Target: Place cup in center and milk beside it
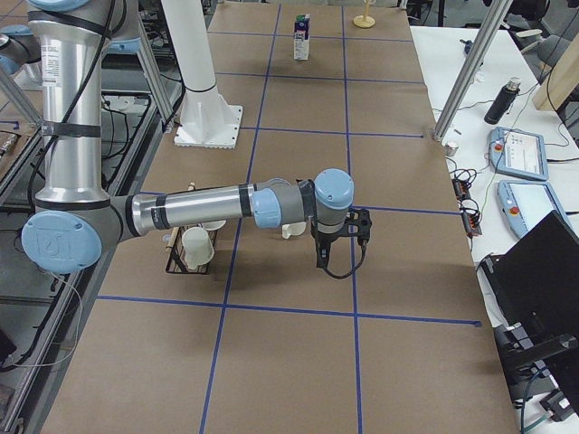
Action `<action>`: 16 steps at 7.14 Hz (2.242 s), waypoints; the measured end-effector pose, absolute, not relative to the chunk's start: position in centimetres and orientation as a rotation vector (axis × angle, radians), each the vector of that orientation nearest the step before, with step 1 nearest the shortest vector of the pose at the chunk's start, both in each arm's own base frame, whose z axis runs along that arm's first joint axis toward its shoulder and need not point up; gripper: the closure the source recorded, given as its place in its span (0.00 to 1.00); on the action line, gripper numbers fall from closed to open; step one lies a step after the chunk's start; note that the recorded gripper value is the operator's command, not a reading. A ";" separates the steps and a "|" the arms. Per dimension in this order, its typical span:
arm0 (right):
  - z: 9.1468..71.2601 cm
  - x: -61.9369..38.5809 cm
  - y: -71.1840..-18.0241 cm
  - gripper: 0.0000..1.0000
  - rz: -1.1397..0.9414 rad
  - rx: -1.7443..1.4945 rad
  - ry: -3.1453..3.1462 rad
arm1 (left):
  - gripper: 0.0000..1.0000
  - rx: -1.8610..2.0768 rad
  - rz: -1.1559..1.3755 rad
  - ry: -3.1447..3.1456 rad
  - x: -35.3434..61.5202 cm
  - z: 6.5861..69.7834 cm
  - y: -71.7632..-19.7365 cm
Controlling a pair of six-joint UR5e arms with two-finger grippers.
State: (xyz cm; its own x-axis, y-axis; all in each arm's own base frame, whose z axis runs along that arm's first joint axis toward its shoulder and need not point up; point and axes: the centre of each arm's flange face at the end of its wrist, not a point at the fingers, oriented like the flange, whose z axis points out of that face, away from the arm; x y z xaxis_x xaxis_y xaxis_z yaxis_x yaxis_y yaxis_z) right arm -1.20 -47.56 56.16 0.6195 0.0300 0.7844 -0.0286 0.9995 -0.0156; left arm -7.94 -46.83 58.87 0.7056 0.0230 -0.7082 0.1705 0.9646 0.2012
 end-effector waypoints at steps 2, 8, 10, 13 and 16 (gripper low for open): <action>55.2 -2.5 -47.4 0.00 -0.005 0.008 -0.906 | 0.01 0.262 -0.083 0.786 -7.9 58.8 -46.8; 53.2 -9.9 -46.6 0.01 -0.232 0.132 -0.926 | 0.01 0.262 -0.083 0.786 -7.9 58.8 -46.8; 51.4 -14.1 -45.9 0.01 -0.306 0.154 -0.899 | 0.01 0.263 -0.082 0.786 -7.9 58.8 -46.8; 50.0 -17.0 -44.2 0.02 -0.377 0.178 -0.864 | 0.01 0.259 -0.083 0.785 -7.9 59.0 -46.9; 50.8 -19.6 -43.4 0.21 -0.425 0.176 -0.806 | 0.01 0.261 -0.083 0.785 -7.9 58.8 -47.0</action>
State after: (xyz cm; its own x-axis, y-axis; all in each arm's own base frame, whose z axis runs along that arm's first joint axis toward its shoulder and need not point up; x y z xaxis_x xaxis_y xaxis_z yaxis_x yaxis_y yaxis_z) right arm -19.60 -43.37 50.83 0.6140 -0.4325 0.6602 0.3003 0.9016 0.3113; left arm -7.89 -46.98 58.84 0.7063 0.0228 -0.7075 0.1703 0.9646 0.2012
